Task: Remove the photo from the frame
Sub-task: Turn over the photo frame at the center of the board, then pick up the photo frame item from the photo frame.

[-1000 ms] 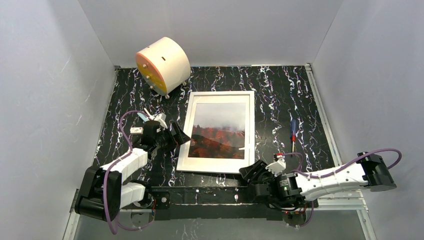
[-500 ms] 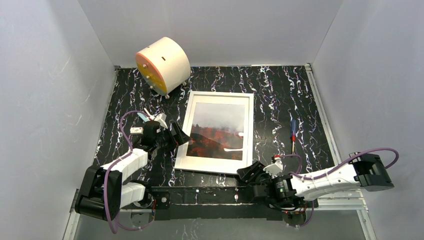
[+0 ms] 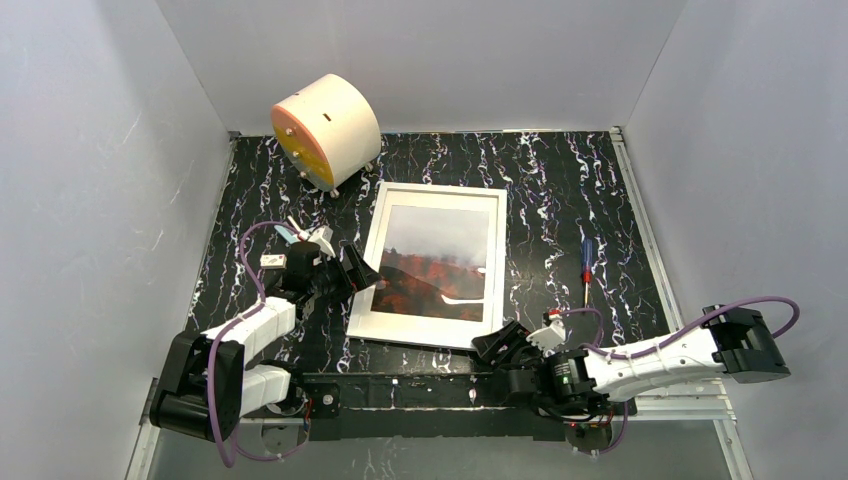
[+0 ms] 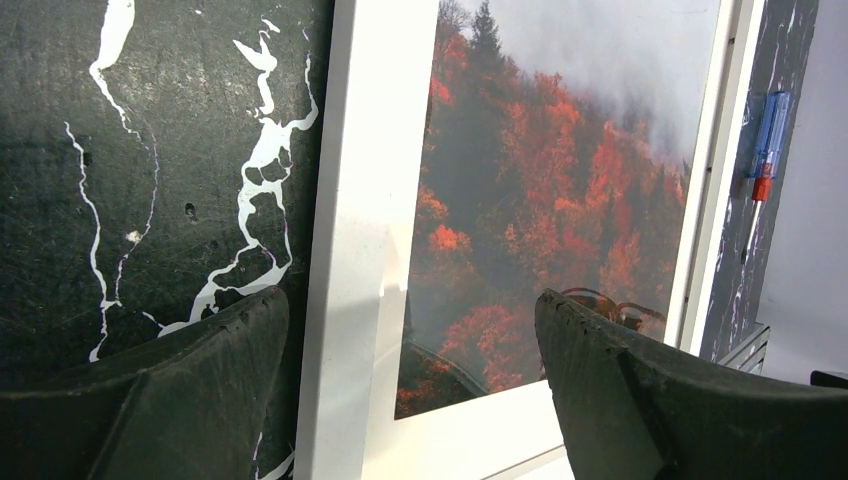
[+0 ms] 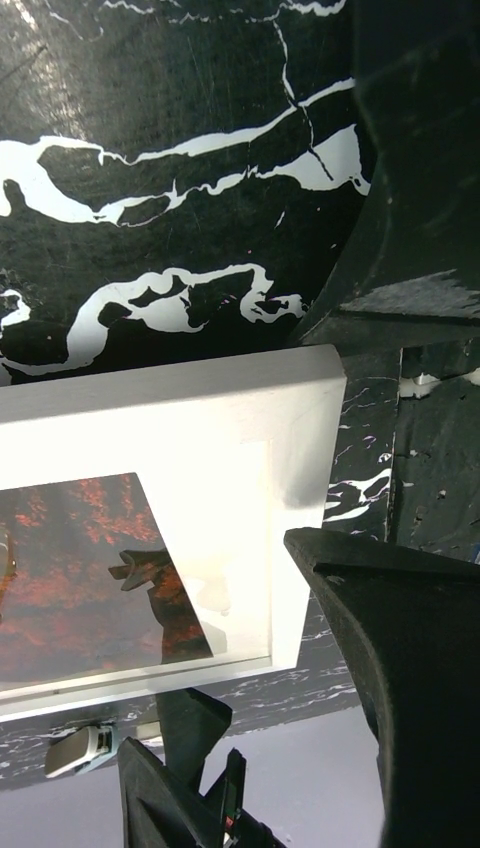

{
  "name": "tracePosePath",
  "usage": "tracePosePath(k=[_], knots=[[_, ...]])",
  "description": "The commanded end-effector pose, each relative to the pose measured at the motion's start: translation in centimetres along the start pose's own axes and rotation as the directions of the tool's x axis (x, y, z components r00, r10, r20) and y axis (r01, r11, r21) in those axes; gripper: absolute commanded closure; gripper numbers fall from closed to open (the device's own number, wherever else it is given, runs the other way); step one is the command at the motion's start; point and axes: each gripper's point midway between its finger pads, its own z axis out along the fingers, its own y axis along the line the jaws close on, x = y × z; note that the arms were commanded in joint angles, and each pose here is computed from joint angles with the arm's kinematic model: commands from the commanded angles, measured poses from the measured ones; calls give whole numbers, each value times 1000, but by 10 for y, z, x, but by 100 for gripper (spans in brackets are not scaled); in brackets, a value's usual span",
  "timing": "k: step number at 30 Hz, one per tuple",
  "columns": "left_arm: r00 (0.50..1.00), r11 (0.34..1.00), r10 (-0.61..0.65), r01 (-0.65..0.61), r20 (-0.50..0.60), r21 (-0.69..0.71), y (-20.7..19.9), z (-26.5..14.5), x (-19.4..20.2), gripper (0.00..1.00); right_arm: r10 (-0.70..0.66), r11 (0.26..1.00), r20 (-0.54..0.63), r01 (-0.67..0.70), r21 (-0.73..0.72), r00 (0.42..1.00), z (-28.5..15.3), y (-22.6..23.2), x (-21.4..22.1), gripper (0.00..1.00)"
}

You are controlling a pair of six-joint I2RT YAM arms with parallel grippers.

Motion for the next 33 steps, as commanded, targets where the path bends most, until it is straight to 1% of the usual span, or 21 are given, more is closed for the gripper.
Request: tracePosePath(k=[1, 5, 9, 13, 15, 19, 21, 22, 24, 25, 28, 30, 33], knots=[[992, 994, -55, 44, -113, -97, 26, -4, 35, 8, 104, 994, -2, -104, 47, 995, 0, -7, -1, 29], [992, 994, -55, 44, -116, -97, 26, -4, 36, 8, 52, 997, 0, -52, 60, 999, -4, -2, -2, 28], [992, 994, -55, 43, -113, -100, 27, -4, 35, 8, -30, 993, 17, 28, 115, 999, -9, -5, -7, 26], [992, 994, -54, 43, -114, -100, 26, -4, 35, 8, -65, 989, 12, 62, 133, 998, -13, -6, -9, 25], [992, 994, -54, 43, -113, -98, 26, -4, 34, 8, -78, 989, 18, 75, 129, 997, -15, -4, -12, 22], [992, 995, -54, 43, -115, -94, 25, -5, 34, 8, -188, 978, 63, 181, 107, 980, -22, 19, -29, 21], [992, 995, -53, 43, -113, -93, 24, -5, 33, 8, -287, 952, 66, 277, 127, 956, -22, 34, -40, 20], [992, 995, -53, 43, -115, -92, 23, -5, 33, 8, -327, 939, 49, 318, 128, 944, -20, 46, -44, 20], [992, 995, -52, 42, -115, -91, 23, -5, 33, 8, -418, 904, -30, 419, 84, 908, -4, 70, -48, 20], [992, 995, -53, 42, -115, -94, 23, -5, 33, 8, -438, 892, -65, 443, 88, 896, 5, 72, -54, 20], [992, 994, -51, 39, -118, -99, 24, -6, 33, 8, -447, 876, -94, 457, 157, 890, 23, 66, -84, 21], [992, 994, -51, 39, -119, -101, 25, -7, 34, 8, -440, 879, -105, 452, 151, 892, 31, 69, -98, 20], [992, 994, -51, 39, -117, -103, 25, -7, 34, 8, -377, 896, -219, 414, 162, 900, 47, 54, -107, 21]])
